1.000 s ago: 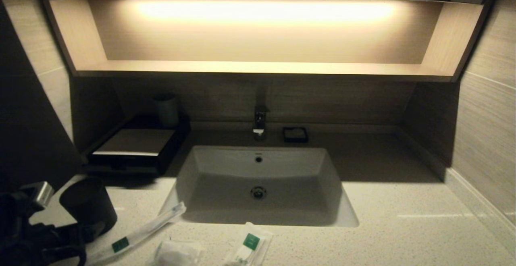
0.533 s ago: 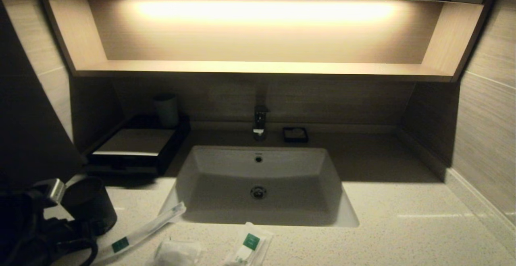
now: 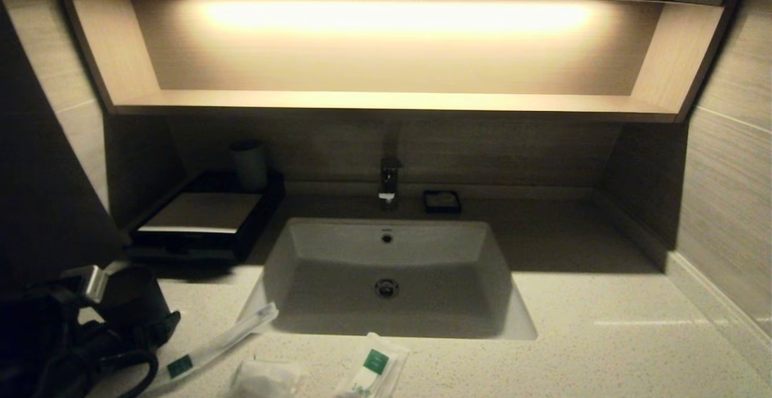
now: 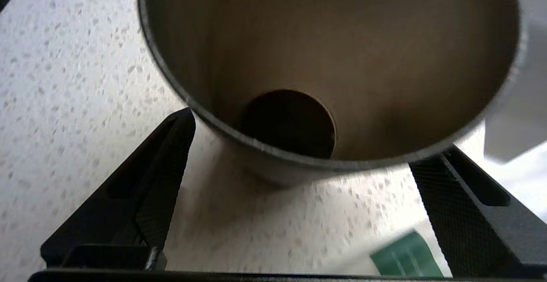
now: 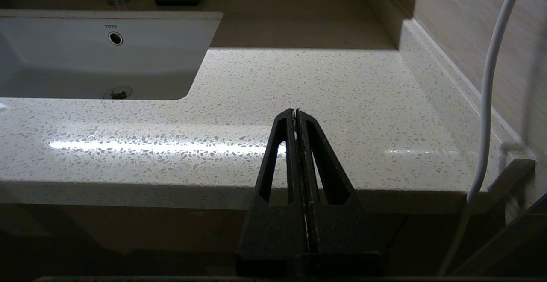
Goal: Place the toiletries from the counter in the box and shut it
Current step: Pick up the cup
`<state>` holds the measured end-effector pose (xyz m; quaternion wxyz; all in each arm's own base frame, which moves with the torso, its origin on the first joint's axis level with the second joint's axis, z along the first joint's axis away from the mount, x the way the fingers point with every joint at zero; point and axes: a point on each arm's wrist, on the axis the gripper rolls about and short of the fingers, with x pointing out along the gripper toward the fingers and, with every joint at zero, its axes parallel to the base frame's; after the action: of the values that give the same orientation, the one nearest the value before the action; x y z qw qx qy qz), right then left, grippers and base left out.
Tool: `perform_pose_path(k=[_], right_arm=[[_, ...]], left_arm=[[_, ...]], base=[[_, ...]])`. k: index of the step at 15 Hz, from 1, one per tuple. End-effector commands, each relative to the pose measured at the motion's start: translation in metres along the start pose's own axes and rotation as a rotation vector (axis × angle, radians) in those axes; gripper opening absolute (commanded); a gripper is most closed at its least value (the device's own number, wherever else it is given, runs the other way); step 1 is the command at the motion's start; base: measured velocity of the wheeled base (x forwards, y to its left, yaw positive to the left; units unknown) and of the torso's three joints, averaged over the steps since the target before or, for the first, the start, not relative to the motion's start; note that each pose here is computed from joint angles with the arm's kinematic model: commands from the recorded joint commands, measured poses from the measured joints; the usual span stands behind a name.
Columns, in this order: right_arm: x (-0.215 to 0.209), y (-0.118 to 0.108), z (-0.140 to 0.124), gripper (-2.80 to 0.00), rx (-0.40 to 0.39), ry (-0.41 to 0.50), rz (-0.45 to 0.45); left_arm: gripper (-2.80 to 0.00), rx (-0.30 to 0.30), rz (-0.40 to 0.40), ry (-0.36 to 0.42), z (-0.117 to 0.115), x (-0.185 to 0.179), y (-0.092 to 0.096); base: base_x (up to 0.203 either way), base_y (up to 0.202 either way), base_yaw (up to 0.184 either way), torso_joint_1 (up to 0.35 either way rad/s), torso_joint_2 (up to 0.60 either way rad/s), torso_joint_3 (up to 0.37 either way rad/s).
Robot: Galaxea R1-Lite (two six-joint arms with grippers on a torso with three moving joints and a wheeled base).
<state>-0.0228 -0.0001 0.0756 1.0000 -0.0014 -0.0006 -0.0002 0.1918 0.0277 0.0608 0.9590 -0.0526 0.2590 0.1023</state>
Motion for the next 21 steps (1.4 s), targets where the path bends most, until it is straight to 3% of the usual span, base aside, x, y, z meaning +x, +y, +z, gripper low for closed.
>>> perform_pose_path(k=[1, 20, 21], right_arm=[[0.0000, 0.0000, 0.0000, -2.80, 0.000, 0.000, 0.000], [0.0001, 0.0000, -0.0004, -2.80, 0.000, 0.001, 0.000], [0.0001, 0.0000, -0.0004, -2.80, 0.000, 0.001, -0.001]], left_arm=[[0.00, 0.008, 0.004, 0.022, -0.0101, 0.0090, 0.0006], [0.00, 0.013, -0.007, -0.037, -0.0125, 0.0163, 0.0003], [-2.80, 0.012, -0.007, -0.043, -0.0121, 0.0167, 0.0002]], base=[[0.000, 0.000, 0.000, 0.000, 0.00, 0.000], [0.000, 0.000, 0.000, 0.000, 0.00, 0.000], [0.000, 0.000, 0.000, 0.000, 0.00, 0.000]])
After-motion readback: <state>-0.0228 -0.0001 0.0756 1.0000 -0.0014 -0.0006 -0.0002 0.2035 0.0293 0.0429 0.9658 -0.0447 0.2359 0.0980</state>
